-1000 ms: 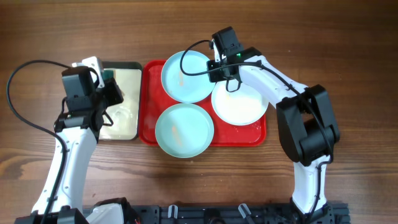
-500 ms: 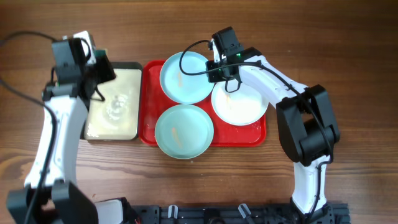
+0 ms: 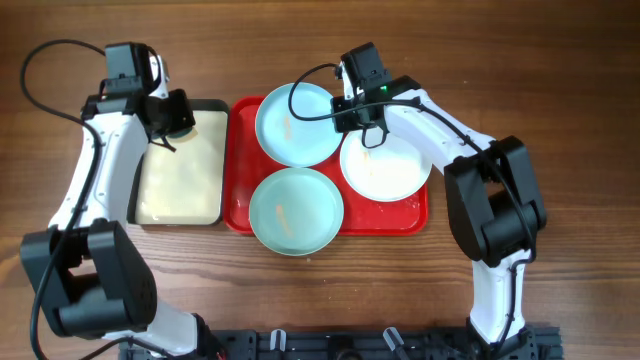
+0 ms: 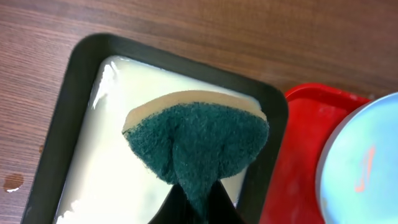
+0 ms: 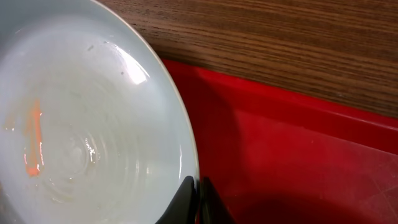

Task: Clean dirty plates on tray and stack at the side
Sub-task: 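Carry the sponge with the left gripper over the held blue plate, then scrub the blue plate surface with the sponge in the left gripper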

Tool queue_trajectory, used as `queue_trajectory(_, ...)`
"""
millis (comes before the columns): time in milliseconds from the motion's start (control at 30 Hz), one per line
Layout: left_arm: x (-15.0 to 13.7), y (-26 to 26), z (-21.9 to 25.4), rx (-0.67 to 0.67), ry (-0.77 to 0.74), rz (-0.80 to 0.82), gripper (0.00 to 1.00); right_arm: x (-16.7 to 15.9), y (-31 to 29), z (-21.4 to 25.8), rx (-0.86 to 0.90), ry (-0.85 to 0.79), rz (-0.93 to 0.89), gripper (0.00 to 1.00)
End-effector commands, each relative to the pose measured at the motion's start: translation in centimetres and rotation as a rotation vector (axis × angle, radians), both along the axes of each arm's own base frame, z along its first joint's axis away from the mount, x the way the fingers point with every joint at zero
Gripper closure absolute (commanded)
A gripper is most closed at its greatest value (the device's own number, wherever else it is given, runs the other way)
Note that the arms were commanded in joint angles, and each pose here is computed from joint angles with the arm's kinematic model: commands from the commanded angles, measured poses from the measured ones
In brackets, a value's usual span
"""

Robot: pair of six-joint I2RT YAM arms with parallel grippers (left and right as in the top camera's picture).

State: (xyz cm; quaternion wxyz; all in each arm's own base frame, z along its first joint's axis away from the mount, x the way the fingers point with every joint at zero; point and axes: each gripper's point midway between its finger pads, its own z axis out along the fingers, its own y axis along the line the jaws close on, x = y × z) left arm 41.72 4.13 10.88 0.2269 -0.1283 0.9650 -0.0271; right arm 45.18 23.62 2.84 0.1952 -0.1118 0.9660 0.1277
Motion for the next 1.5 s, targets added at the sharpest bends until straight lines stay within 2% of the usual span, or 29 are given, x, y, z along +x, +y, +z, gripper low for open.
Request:
queue_trajectory(0, 0.6, -0.1, -0.1, 0.024, 0.0, -0.056, 0.96, -0.9, 0.6, -1.3, 0.017, 0.038, 0.023, 0.96)
queue_trajectory(233, 1.7, -2.4, 0.4, 0.044, -0.046, -0.161, 0.96, -1.2, 1.6, -1.1, 0.065, 0.052, 0.049, 0.96)
queue_trajectory(433, 3.9, -7.1, 1.9, 0.047, -0.16, -0.259, 0.96, -1.2, 1.6, -1.1, 0.065, 0.052, 0.049, 0.96)
queue_trajectory(633, 5.0, -12.9, 3.1, -0.066, -0.238, -0.215, 0.96, -1.2, 1.6, -1.1, 0.065, 0.053, 0.048, 0.96)
queue_trajectory(1000, 4.2, -17.8, -2.7, -0.124, -0.11, -0.216, 0.96, -1.2, 1.6, -1.1, 0.065, 0.053, 0.048, 0.96)
queue_trajectory(1367, 3.9, -17.8, -5.6, -0.134, -0.043, -0.157, 0.96, -1.2, 1.6, -1.1, 0.064, 0.053, 0.048, 0.96)
queue_trajectory(1467, 3.8, -17.8, -6.5, -0.13, -0.025, -0.156, 0.96, -1.3, 1.6, -1.2, 0.064, 0.053, 0.048, 0.78)
